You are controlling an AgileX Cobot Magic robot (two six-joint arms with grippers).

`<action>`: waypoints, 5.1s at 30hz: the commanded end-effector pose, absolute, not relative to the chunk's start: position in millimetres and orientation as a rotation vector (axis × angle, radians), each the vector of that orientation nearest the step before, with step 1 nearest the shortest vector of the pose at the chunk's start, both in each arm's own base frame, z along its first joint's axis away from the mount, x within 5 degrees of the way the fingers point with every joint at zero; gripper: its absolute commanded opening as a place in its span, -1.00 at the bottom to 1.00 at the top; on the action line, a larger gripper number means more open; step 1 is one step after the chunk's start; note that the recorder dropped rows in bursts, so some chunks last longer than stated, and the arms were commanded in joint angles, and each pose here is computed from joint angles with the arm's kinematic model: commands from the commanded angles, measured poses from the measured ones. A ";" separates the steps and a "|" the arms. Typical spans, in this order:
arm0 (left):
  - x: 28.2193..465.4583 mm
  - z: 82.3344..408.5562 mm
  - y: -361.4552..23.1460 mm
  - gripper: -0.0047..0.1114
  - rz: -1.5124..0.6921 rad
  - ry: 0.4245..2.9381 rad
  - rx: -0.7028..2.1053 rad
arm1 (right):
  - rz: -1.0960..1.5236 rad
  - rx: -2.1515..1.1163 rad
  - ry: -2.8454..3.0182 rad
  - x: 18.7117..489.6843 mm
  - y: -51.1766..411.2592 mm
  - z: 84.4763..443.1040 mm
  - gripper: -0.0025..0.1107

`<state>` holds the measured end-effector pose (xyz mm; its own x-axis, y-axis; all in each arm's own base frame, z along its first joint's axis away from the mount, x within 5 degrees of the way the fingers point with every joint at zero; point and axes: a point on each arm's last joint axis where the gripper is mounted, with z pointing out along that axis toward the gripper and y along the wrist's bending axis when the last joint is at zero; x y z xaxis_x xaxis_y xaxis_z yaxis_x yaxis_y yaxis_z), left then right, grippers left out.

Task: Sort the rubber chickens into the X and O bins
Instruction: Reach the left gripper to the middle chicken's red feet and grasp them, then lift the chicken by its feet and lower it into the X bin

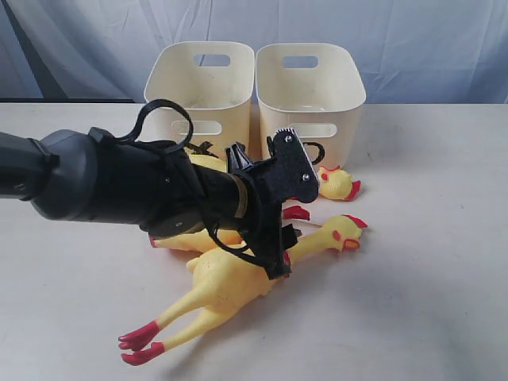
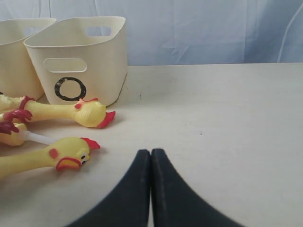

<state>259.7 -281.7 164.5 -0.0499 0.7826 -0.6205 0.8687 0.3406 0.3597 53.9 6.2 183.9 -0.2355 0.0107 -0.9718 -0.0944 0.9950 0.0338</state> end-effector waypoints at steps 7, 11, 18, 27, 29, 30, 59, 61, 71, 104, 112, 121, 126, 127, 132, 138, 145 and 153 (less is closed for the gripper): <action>261.4 148.1 -284.4 0.11 -0.105 1.816 1.541 | 0.098 -0.059 1.795 53.8 6.1 185.0 -0.96; 263.6 151.1 -286.8 0.09 -0.102 1.798 1.542 | 0.098 -0.059 1.795 53.8 6.1 185.0 -0.96; 272.5 159.4 -287.7 0.09 -0.068 1.775 1.542 | 0.098 -0.059 1.795 53.8 6.1 185.0 -0.96; 282.6 159.9 -277.7 0.09 -0.004 1.787 1.557 | 0.098 -0.059 1.795 53.8 6.1 185.0 -0.96; 282.6 160.0 -277.9 0.09 -0.005 1.784 1.558 | 0.098 -0.059 1.795 53.8 6.1 185.0 -0.96; 282.6 160.0 -277.9 0.09 -0.005 1.784 1.558 | 0.098 -0.059 1.795 53.8 6.1 185.0 -0.96; 272.7 191.3 -270.7 -0.92 -0.042 1.902 1.422 | 0.098 -0.059 1.795 53.8 6.1 185.0 -0.96; 267.4 203.6 -272.4 -0.92 -0.076 1.893 1.386 | 0.098 -0.059 1.795 53.8 6.1 185.0 -0.96; 250.4 287.8 -264.8 -0.92 -0.130 1.667 1.263 | 0.098 -0.059 1.795 53.8 6.1 185.0 -0.96; 335.6 371.3 -157.1 -0.92 -0.204 1.347 0.514 | 0.098 -0.059 1.795 53.8 6.1 185.0 -0.96; 363.4 374.9 -95.3 -0.92 -0.543 1.231 0.196 | 0.098 -0.059 1.795 53.8 6.1 185.0 -0.96; 409.8 303.8 -70.8 -0.92 -0.928 1.154 -0.054 | 0.100 -0.057 1.796 53.8 6.1 185.0 -0.96; 430.5 272.5 -72.2 -0.92 -1.003 1.133 -0.102 | 0.100 -0.057 1.796 53.8 6.1 185.0 -0.96; 437.8 265.3 -72.8 -0.92 -1.002 1.139 -0.107 | 0.100 -0.057 1.796 53.8 6.1 185.0 -0.96; 457.1 252.5 -74.8 -0.92 -1.003 1.135 -0.116 | 0.100 -0.057 1.796 53.8 6.1 185.0 -0.96; 474.7 229.9 -83.0 -0.92 -0.992 1.210 -0.138 | 0.100 -0.057 1.796 53.8 6.1 185.0 -0.96; 487.7 211.7 -104.4 -0.92 -0.994 1.299 -0.107 | 0.100 -0.057 1.796 53.8 6.1 185.0 -0.96; 495.8 197.4 -120.8 -0.92 -0.973 1.459 -0.190 | 0.100 -0.057 1.796 53.8 6.1 185.0 -0.96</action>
<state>492.8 -117.7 196.7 -0.1574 -0.6326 -0.7583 0.4673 0.6288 -0.6215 53.9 6.2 183.9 -0.2357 0.0128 -0.9717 -0.0939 0.9949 0.0359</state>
